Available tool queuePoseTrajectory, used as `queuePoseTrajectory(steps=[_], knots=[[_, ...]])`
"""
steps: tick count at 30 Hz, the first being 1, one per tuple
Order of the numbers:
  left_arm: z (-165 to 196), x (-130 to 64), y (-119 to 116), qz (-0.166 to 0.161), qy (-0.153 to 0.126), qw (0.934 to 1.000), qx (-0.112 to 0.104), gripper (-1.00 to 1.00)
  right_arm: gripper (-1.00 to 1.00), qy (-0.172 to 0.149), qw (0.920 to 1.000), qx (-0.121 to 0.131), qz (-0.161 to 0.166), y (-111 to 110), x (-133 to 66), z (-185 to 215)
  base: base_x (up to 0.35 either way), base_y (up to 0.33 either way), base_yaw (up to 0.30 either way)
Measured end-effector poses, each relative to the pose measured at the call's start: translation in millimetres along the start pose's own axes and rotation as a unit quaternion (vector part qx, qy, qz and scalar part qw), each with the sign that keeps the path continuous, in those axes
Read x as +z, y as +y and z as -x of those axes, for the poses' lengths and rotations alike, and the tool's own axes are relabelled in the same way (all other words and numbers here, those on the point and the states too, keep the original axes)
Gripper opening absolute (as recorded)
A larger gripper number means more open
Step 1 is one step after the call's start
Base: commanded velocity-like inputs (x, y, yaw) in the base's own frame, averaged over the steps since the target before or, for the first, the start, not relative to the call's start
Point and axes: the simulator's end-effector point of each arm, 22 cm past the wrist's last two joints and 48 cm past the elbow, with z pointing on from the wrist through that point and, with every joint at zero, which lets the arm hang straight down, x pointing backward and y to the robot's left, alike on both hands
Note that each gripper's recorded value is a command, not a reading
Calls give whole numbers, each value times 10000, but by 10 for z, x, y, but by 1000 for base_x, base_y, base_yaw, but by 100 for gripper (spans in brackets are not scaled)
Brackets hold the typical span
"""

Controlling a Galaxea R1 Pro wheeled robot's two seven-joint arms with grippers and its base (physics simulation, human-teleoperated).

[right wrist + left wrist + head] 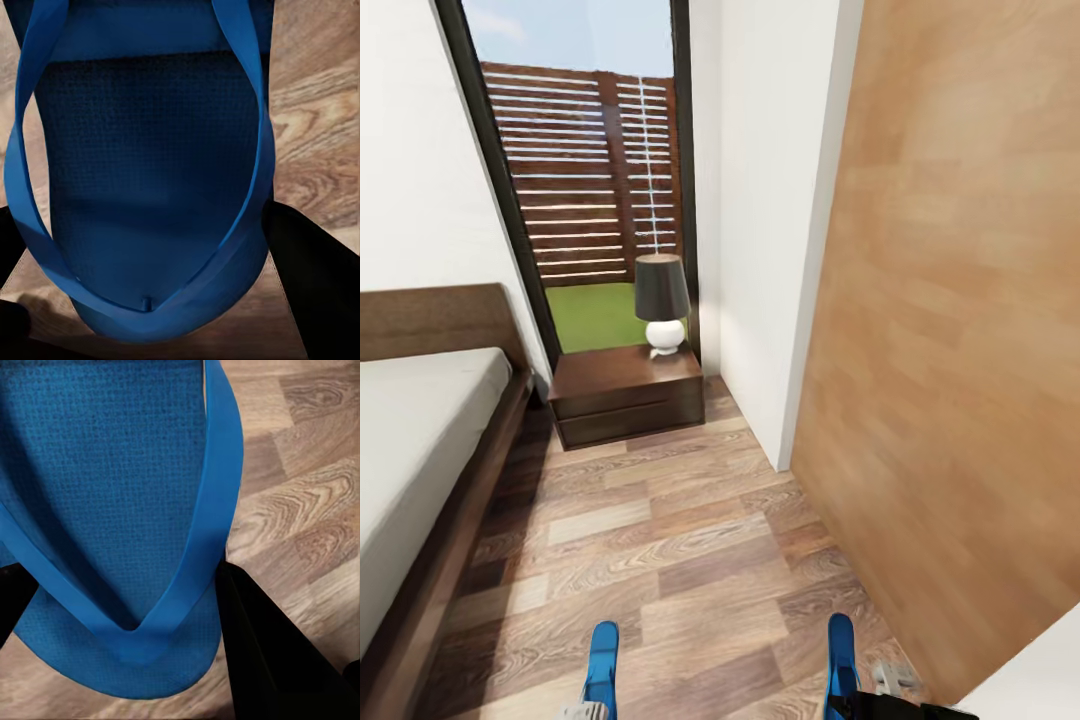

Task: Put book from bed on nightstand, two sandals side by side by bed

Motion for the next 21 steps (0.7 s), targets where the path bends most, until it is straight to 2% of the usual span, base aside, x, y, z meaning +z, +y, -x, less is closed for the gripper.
queuePoseTrajectory(steps=[9, 21], knots=[[0, 0, 0, 0, 0, 10000, 0, -100, -100, -1, 10000, 1, -1, 0, 0, 1, 321, 0, 170], [0, 0, -1, -1, 0, 10000, 0, -100, -100, -1, 10000, 1, 0, 0, 0, 1, 321, 0, 16]])
